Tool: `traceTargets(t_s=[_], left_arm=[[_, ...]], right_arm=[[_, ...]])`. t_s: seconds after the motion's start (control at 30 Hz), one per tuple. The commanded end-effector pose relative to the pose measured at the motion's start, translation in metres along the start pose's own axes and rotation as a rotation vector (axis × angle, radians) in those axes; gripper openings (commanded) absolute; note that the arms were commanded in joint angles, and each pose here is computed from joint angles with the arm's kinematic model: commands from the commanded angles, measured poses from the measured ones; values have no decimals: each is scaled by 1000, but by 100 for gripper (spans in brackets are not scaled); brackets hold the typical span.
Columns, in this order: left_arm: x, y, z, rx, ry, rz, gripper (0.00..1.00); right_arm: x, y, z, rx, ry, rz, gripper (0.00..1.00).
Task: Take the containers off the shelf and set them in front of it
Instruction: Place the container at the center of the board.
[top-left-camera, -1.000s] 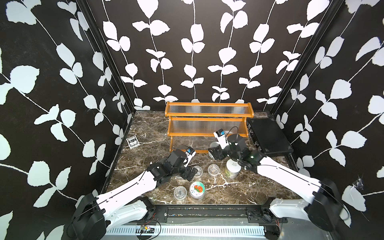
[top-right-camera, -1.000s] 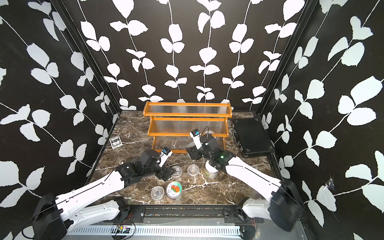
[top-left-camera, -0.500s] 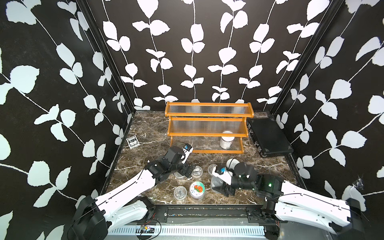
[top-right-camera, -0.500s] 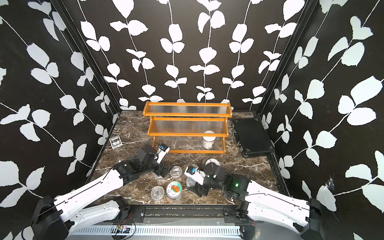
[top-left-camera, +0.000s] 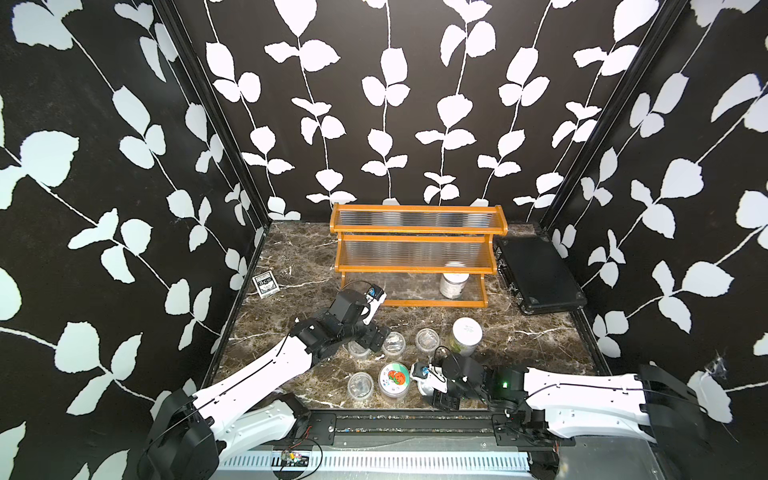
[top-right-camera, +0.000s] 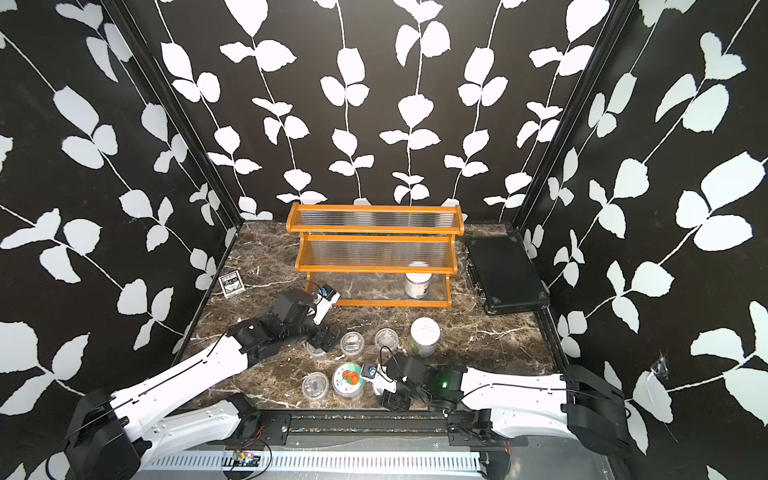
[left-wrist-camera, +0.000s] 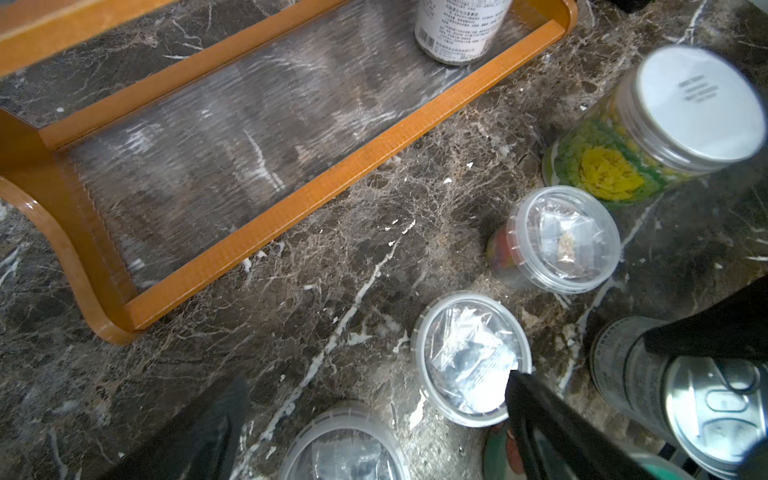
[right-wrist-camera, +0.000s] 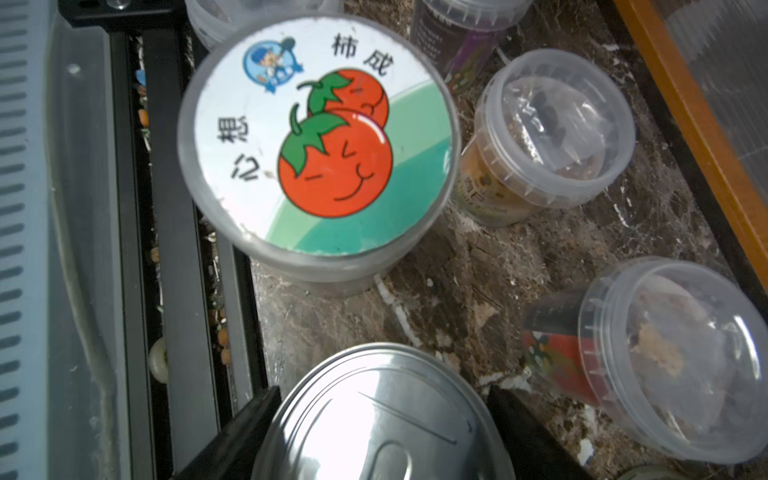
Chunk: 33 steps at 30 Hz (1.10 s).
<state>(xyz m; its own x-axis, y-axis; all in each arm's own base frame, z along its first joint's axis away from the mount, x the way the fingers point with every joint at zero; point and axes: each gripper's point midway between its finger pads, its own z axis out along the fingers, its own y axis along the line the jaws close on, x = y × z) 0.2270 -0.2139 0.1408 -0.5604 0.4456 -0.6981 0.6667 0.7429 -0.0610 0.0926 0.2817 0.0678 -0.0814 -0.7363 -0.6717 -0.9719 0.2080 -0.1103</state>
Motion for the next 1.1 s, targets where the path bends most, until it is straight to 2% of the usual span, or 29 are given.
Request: traceTargets(t_s=[0.0,0.17,0.33,0.47,0.7,1.07], left_arm=[[-9,-1,-3,12,-16,14,99],[-9,-1,-2,20,-15,13,99],[-6,-2,-2,29,-6,13,99],[-5,-2,-2,33,-2,10,99],[-5,-3,-1,45,2,6,99],[-2,-4,1,52,8,7,99]], right_arm=[[3,-11,5,75,-19,-6,72],[6,-7,8,52,-2,-11,74],[8,-3,4,31,-4,-1,84],[10,-3,3,28,11,-4,87],[7,-1,-1,16,6,0,87],[-15,-20,-31,85,-61,24,90]])
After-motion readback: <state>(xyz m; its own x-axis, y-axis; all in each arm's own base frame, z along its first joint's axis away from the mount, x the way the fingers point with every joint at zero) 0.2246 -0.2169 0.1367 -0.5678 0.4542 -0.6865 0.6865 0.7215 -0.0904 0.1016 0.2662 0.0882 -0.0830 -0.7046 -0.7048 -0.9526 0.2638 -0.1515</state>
